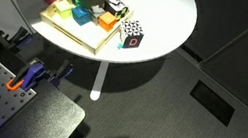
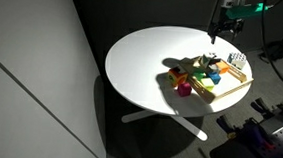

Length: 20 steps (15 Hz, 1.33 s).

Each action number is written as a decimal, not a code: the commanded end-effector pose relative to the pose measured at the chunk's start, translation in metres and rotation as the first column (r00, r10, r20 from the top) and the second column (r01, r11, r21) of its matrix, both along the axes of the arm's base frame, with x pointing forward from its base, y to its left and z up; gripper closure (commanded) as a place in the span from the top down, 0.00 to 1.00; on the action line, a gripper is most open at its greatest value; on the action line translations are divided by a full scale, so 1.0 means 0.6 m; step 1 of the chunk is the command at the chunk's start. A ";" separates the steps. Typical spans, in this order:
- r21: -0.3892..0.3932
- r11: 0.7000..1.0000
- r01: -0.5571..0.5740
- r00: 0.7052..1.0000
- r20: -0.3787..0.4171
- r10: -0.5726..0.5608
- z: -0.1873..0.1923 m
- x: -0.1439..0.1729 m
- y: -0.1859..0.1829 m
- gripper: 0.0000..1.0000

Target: Move the soft cube from the tray to the table

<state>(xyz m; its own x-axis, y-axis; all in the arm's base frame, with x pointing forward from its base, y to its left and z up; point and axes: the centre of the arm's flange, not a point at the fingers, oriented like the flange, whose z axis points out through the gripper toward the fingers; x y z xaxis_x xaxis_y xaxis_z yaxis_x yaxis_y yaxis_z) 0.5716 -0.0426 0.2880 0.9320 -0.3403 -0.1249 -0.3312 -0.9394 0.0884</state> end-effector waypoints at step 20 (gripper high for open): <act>-0.154 0.985 -0.084 0.991 0.094 0.099 -0.191 0.080 -0.031 1.00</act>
